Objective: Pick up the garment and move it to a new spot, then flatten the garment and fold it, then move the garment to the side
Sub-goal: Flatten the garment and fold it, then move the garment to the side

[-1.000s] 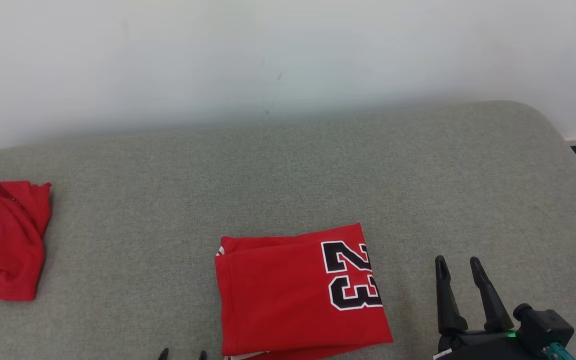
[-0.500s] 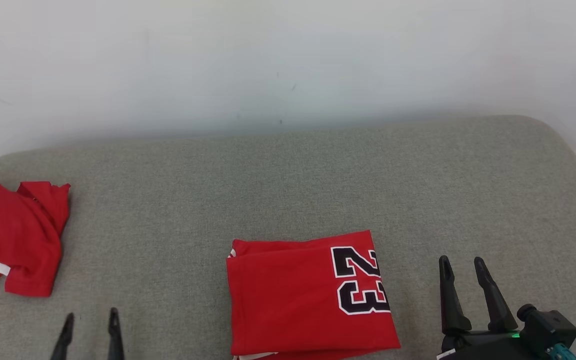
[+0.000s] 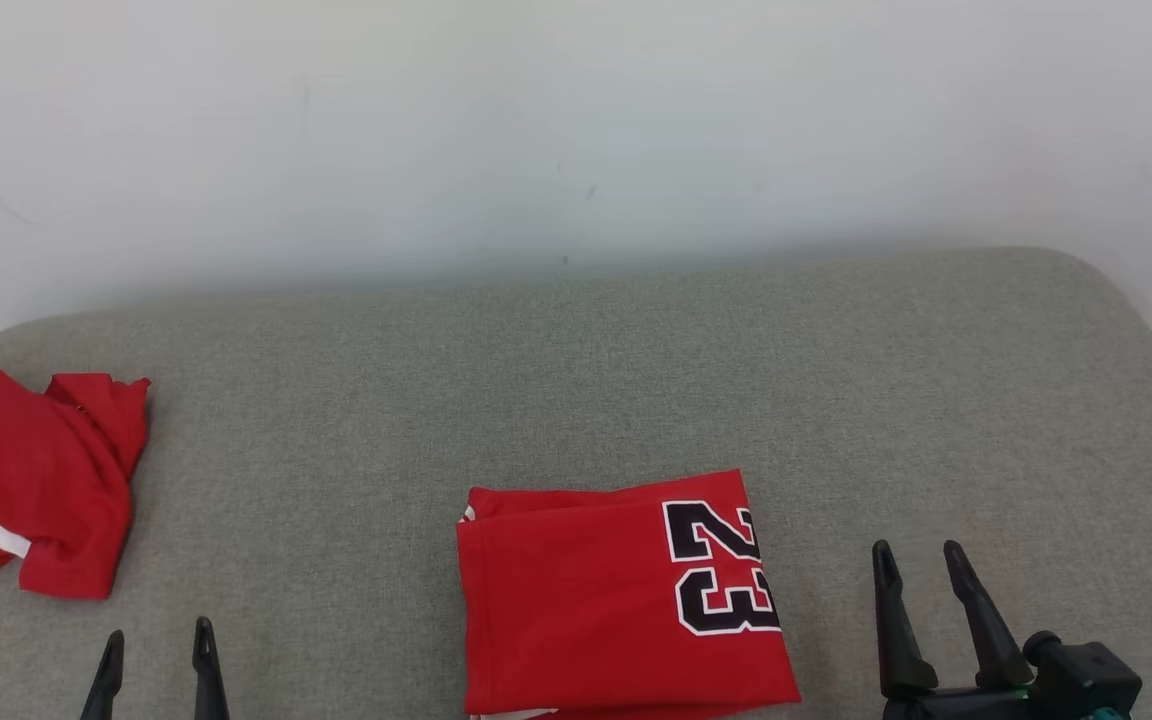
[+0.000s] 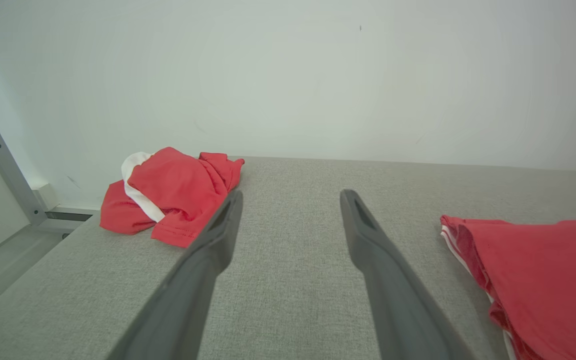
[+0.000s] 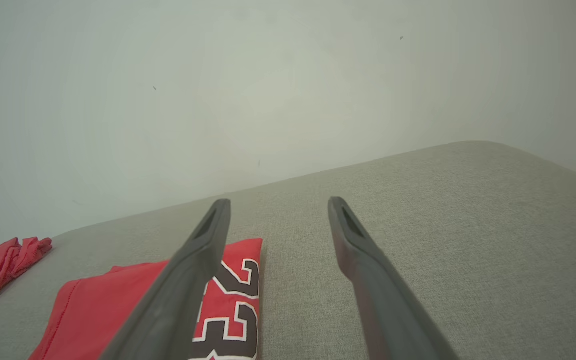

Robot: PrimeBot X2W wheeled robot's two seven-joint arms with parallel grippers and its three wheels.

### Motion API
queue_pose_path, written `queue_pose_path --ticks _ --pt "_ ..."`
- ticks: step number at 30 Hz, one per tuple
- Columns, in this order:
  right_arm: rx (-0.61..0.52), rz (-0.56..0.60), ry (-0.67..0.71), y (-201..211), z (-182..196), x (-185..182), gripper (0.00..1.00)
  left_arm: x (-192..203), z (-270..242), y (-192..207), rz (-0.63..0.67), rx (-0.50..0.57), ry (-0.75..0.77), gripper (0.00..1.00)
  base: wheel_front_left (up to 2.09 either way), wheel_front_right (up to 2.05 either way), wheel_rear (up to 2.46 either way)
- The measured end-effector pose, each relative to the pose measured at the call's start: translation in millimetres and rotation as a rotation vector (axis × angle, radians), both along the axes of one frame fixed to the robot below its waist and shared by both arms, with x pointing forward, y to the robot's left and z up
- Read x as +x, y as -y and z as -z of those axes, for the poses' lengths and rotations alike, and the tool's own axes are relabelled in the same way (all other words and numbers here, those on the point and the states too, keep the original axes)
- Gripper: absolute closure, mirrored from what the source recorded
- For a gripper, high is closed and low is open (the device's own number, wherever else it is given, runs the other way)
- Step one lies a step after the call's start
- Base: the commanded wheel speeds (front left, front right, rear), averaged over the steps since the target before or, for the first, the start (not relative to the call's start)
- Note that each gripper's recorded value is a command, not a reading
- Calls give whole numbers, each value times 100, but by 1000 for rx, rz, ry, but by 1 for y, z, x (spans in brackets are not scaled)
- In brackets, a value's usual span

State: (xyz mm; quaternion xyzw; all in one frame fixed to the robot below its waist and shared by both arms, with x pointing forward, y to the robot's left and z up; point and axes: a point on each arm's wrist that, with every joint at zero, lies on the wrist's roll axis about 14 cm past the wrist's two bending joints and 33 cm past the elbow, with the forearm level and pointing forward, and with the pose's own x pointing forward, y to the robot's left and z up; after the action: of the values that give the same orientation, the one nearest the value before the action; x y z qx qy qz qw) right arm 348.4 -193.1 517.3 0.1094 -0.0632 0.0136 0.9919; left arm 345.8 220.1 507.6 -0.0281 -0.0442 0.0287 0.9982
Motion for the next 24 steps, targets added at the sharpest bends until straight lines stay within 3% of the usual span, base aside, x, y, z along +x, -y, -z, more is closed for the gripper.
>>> queue_pose_path --ticks 24 --pt "-44 -31 -54 -8 17 -4 0 -4 6 12 37 34 -19 0 0 0 0"
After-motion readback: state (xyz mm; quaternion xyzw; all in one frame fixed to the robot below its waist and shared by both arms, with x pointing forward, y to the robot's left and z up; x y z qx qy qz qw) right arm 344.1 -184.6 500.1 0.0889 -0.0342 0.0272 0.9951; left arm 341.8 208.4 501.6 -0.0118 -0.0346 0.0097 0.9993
